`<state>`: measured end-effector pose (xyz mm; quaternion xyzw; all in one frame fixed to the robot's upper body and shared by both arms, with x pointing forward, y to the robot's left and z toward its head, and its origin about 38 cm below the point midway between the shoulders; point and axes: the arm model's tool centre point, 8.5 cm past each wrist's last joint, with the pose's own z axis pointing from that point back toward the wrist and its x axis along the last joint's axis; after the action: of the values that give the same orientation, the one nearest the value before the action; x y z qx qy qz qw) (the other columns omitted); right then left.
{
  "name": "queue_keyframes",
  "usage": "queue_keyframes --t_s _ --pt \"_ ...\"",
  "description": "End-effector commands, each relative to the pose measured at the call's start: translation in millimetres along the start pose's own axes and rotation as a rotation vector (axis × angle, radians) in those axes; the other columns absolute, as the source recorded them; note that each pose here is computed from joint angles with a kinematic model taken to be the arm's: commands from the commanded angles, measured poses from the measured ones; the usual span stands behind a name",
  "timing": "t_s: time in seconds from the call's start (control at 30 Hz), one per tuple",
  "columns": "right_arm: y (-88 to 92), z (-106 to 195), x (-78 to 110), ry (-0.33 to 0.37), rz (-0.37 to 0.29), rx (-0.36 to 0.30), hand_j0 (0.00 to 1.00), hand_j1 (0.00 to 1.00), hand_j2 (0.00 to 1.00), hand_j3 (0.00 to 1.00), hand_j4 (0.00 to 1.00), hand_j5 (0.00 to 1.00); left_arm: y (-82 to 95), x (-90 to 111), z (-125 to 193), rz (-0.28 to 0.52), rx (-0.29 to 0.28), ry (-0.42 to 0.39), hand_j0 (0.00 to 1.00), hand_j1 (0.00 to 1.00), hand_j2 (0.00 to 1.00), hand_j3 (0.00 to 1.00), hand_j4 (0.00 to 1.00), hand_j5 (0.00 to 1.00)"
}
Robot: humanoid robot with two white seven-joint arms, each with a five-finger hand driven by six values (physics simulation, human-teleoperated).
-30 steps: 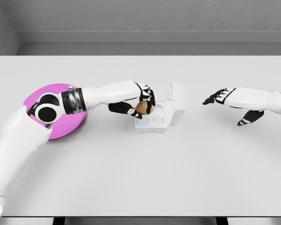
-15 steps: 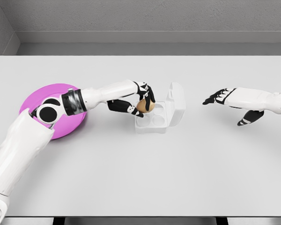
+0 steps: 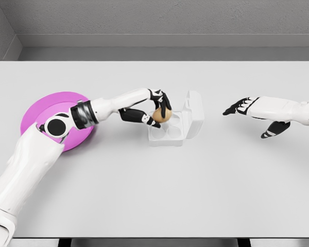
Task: Pack egg into the box and close the box lid
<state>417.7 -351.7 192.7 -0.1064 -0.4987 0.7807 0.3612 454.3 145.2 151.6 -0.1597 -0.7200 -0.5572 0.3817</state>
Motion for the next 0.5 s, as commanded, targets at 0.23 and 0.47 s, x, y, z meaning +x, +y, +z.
queue_keyframes --t_s 0.23,0.47 --pt "-0.1 0.3 -0.1 0.000 -0.005 -0.002 1.00 1.00 1.00 1.00 1.00 1.00 -11.9 -15.1 -4.3 0.101 0.040 0.010 0.30 0.30 0.30 0.30 0.30 0.30" --pt "-0.1 0.3 -0.1 0.000 -0.005 -0.002 1.00 1.00 1.00 1.00 1.00 1.00 -13.1 -17.6 -1.4 0.145 0.068 -0.001 0.30 0.30 0.30 0.30 0.30 0.30"
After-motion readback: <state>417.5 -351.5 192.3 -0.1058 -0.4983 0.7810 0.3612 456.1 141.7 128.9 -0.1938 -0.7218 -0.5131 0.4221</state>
